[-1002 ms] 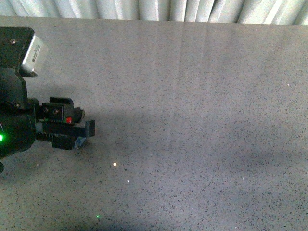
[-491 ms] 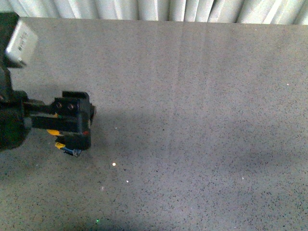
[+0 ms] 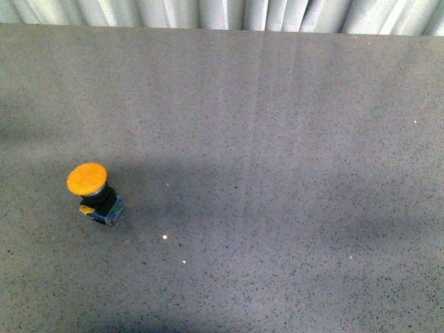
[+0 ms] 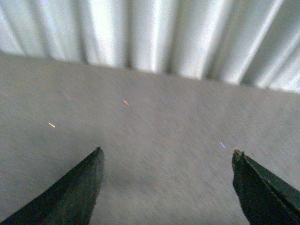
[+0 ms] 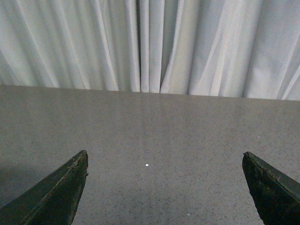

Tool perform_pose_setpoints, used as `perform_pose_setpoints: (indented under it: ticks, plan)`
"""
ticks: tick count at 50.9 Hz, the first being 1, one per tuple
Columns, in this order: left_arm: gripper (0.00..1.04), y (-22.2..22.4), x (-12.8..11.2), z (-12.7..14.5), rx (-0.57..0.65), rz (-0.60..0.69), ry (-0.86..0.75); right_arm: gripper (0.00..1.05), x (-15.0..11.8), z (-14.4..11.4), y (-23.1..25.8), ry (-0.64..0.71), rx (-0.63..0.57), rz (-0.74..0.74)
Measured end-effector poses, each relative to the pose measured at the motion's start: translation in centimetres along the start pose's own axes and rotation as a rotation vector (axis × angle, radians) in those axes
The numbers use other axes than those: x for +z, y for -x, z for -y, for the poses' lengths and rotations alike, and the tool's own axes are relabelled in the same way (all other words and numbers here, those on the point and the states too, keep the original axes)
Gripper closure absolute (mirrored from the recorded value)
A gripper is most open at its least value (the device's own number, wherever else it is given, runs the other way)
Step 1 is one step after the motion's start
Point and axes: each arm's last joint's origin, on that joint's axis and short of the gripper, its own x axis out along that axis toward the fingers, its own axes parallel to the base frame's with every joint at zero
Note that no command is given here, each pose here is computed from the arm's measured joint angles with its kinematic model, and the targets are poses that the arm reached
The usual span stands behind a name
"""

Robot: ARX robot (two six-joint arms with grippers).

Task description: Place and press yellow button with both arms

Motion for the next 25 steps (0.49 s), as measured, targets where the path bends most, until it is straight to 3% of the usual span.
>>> perform_pose_setpoints:
  ticks: [8,13,16,22,25]
  plan:
    - [0.51,3.1,0.3,-0.1,0.009,0.121,-0.053,0.09,0.0,0.0,0.0,-0.004,0.005,-0.009]
    - [0.67,4.2,-0.1,-0.2,0.016,0.136,-0.066,0.09,0.4,-0.3,-0.6,-0.049,0.075,-0.358]
    - [0.78,4.7,-0.5,-0.2,0.012,0.129,-0.07,0.09,1.0,-0.8,-2.3,-0.034,0.098,-0.471]
    - [1.01,5.7,-1.3,-0.2,0.012,0.117,-0.073,0.09,1.9,-2.7,-6.9,0.062,0.187,-0.494]
    - [1.03,6.0,-1.4,-0.2,0.012,0.123,-0.076,0.09,1.7,-3.6,-8.6,0.118,0.227,-0.489]
